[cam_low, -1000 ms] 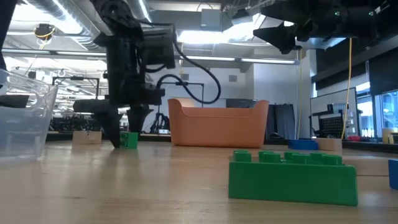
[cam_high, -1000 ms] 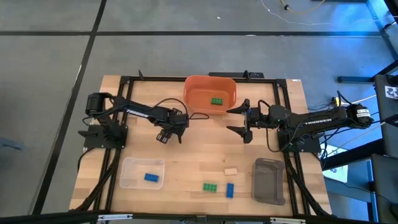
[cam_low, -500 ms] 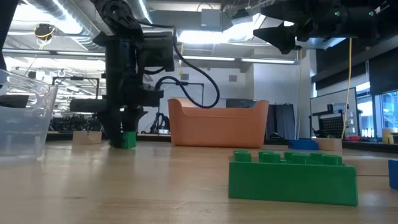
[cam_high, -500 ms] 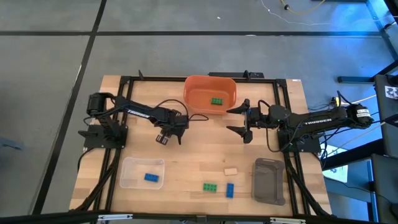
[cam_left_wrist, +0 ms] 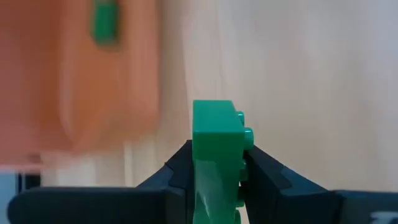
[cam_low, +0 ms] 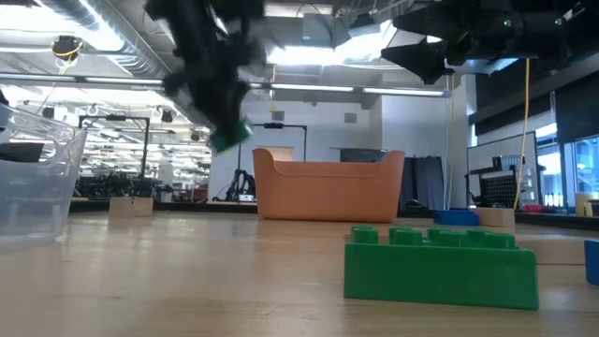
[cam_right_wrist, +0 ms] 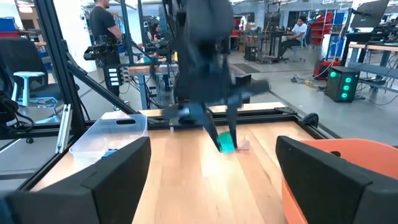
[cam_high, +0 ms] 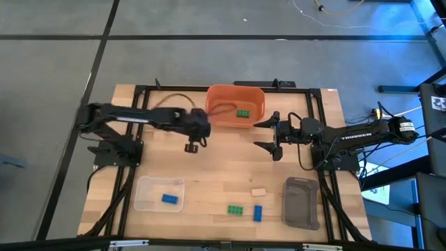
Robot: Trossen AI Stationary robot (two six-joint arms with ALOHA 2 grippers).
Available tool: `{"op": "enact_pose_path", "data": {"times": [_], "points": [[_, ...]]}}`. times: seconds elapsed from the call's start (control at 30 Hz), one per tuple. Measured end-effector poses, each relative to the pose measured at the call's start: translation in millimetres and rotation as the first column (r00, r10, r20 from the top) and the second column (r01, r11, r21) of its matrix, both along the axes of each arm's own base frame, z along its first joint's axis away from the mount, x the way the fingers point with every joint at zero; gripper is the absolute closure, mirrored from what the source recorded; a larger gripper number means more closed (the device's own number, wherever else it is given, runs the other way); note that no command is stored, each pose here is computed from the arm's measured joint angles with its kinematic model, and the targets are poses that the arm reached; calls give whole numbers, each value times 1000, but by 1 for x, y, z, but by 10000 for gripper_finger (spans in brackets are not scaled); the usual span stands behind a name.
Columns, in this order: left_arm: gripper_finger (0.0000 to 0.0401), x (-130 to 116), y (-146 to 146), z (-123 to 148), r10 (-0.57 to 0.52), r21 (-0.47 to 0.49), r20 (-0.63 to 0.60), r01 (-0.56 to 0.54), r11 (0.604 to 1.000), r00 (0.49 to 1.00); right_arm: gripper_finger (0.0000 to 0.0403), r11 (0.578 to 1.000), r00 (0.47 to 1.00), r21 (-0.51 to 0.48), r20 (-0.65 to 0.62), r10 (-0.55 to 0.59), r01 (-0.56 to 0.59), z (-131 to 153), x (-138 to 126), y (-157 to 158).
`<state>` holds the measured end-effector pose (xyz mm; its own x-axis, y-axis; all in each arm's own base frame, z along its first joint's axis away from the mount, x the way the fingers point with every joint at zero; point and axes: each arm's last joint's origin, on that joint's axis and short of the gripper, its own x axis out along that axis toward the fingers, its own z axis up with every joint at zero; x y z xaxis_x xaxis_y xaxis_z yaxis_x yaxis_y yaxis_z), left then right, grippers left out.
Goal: Sort & place blocks by color
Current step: Put the top 8 stud green game piece into the orange bin
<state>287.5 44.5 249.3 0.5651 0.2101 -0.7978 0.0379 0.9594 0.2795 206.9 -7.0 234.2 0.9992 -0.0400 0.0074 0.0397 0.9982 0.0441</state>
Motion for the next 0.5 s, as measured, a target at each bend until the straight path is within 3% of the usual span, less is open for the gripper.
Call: {"op": "enact_pose_path", "data": {"times": [0.1,0.27,0.4,0.5], "points": [[320,-13,-3,13,-18,-42,304,32,999,953,56,1000,1000,0,-1,0,0,0,0,0],[320,-35,-9,5,10,-84,684,65,994,729,56,1000,1000,-1,0,0,0,0,0,0],[320,-49,-13,-9,76,-137,836,74,988,543,56,1000,1000,-1,1,0,0,0,0,0],[320,-56,-15,-17,121,-171,867,61,983,484,56,1000,1000,-1,1,0,0,0,0,0]]}}
